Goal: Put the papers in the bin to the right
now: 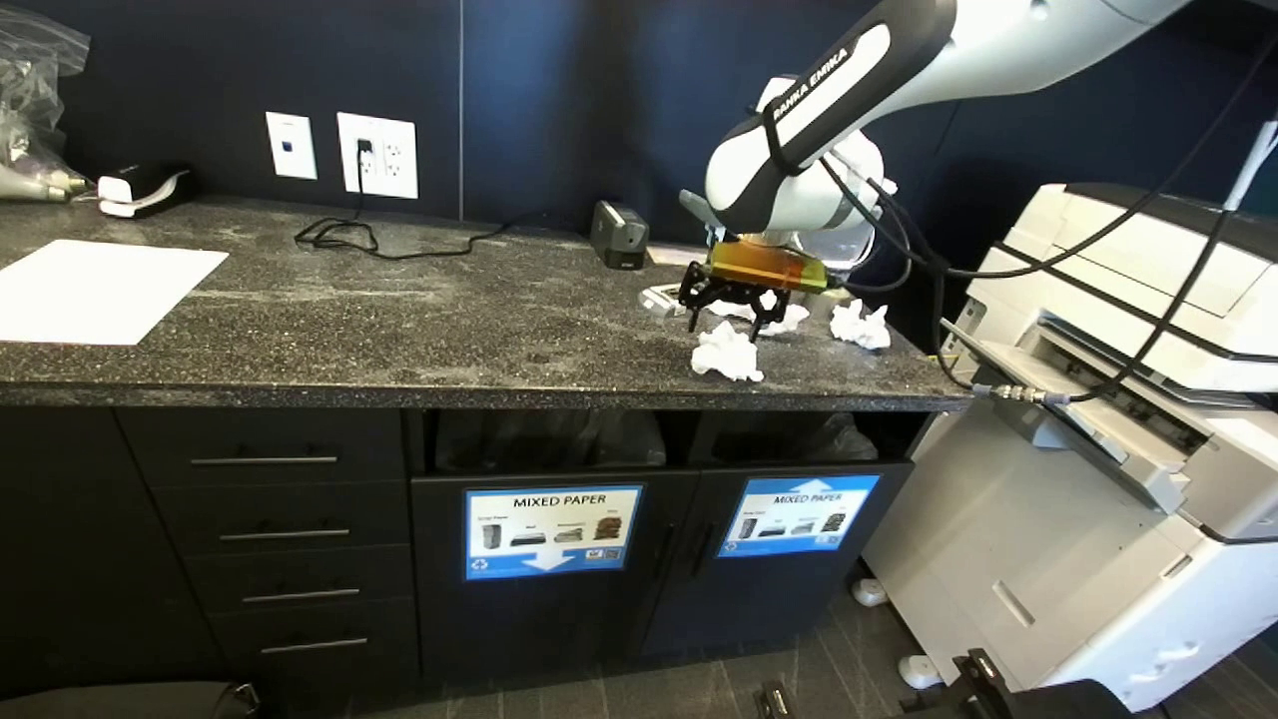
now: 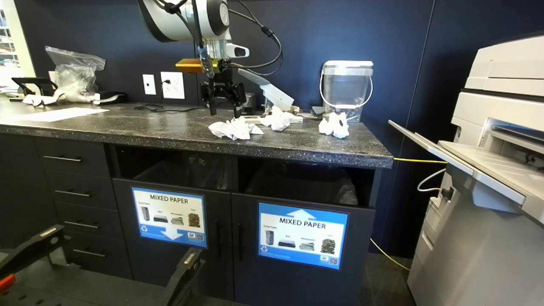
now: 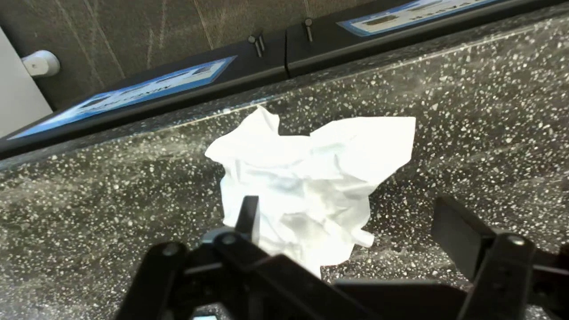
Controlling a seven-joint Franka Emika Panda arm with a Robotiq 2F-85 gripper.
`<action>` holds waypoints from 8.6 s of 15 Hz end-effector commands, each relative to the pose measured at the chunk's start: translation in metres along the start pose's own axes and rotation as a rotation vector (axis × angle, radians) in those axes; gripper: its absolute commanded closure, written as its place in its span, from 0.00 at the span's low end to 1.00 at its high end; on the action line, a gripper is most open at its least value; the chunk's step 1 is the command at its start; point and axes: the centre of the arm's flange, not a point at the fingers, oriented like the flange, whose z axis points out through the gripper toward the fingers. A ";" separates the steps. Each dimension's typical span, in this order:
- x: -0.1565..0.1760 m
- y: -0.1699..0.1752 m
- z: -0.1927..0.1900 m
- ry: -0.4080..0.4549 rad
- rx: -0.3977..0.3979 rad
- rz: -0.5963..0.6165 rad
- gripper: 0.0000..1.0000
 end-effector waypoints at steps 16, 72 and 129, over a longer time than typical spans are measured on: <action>0.042 0.007 0.069 0.070 -0.131 0.153 0.00; 0.057 0.136 0.052 -0.109 -0.005 -0.109 0.81; -0.043 0.160 0.313 0.914 0.093 0.135 0.80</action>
